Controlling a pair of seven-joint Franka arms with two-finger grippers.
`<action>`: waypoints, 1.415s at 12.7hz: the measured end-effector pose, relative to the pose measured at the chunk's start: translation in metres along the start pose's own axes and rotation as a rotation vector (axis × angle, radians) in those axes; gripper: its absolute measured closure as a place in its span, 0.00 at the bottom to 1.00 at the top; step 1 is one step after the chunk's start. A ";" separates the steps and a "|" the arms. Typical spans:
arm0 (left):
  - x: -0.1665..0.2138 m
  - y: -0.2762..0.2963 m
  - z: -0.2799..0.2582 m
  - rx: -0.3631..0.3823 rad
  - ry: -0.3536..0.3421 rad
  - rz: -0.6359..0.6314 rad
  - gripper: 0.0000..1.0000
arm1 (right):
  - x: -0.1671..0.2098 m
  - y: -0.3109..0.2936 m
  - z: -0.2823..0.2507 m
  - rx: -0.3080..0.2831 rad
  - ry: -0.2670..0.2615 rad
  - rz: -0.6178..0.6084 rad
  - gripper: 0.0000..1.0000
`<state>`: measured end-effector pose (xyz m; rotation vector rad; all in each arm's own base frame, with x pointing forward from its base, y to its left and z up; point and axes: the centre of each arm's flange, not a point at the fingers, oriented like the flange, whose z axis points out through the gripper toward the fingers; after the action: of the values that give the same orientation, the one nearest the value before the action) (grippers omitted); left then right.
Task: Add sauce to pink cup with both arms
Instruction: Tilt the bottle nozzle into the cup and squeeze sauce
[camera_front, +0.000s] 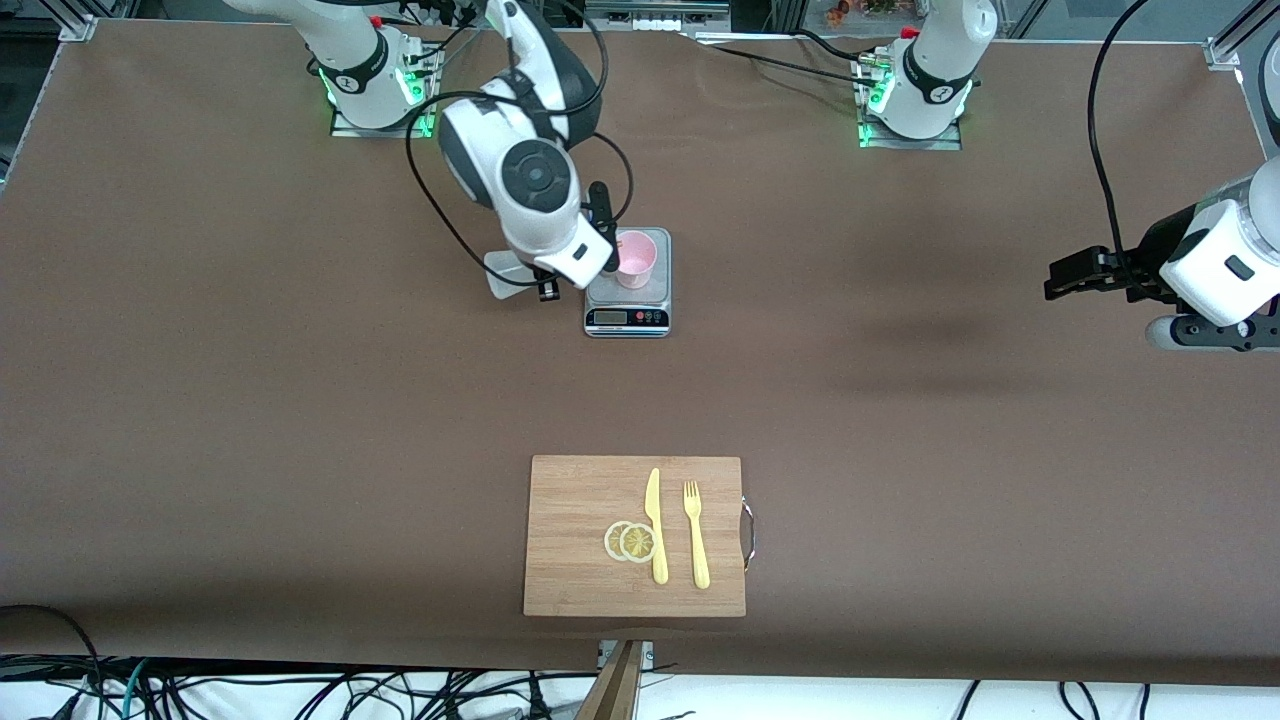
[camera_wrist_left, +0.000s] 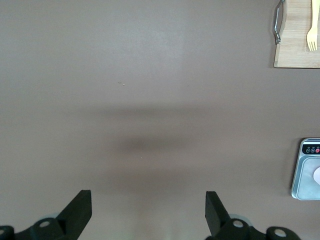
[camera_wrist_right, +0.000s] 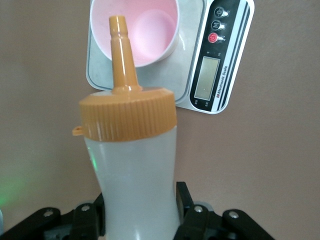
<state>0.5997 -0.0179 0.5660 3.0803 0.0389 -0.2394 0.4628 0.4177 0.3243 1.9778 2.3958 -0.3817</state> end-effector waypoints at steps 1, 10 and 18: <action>0.000 0.000 0.000 0.000 0.000 0.000 0.00 | 0.004 -0.003 0.003 -0.011 -0.029 0.008 0.47; 0.000 0.000 0.000 0.000 0.000 0.000 0.00 | 0.028 -0.011 0.021 -0.086 -0.155 0.111 0.62; 0.000 0.000 0.000 0.000 0.000 0.000 0.00 | 0.026 -0.011 0.021 -0.088 -0.166 0.109 0.62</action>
<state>0.5998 -0.0177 0.5657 3.0802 0.0392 -0.2400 0.4436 0.4371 0.3018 1.9452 2.1572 -0.4116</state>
